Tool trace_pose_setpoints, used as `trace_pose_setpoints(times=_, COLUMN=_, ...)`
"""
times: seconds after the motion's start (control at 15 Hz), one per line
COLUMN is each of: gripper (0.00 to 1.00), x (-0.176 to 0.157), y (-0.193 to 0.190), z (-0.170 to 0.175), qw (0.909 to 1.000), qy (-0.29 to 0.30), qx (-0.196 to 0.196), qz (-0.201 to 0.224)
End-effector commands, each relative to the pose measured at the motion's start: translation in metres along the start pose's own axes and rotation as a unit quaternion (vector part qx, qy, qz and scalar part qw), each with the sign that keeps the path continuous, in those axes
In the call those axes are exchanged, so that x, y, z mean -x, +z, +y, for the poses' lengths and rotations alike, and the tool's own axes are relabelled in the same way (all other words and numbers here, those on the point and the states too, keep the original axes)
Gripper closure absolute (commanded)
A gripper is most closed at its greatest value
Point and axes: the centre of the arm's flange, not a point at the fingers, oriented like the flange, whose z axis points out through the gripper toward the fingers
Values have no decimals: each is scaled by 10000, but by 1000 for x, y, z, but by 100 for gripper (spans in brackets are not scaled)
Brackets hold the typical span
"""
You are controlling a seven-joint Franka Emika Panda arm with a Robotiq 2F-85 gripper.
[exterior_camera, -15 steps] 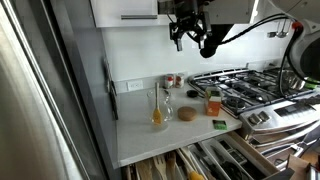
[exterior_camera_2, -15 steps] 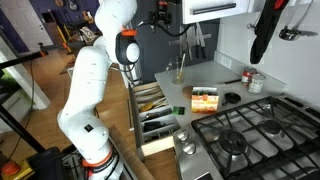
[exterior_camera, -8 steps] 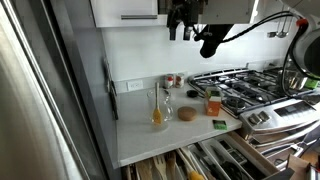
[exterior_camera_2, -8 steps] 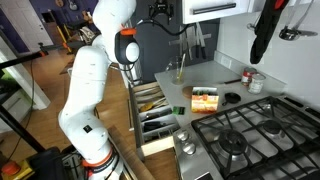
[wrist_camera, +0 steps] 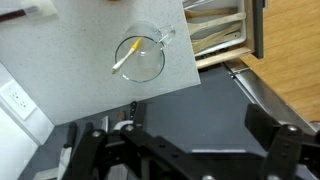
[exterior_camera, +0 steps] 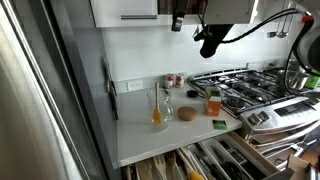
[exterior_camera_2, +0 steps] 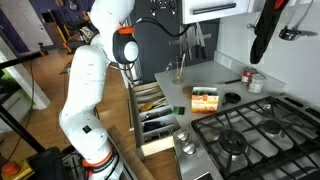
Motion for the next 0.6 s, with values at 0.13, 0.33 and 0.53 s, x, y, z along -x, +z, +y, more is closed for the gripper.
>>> trace_pose_setpoints(times=0.13, gripper=0, x=54, y=30, z=-15, qw=9886, qy=1496, qx=126, qz=142)
trace_pose_setpoints(times=0.33, gripper=0, x=10, y=-6, z=13, qw=9897, qy=1427, qx=96, qz=55)
trace_pose_setpoints(times=0.53, gripper=0, x=10, y=-7, z=13, qw=9871, qy=1596, qx=102, qz=62)
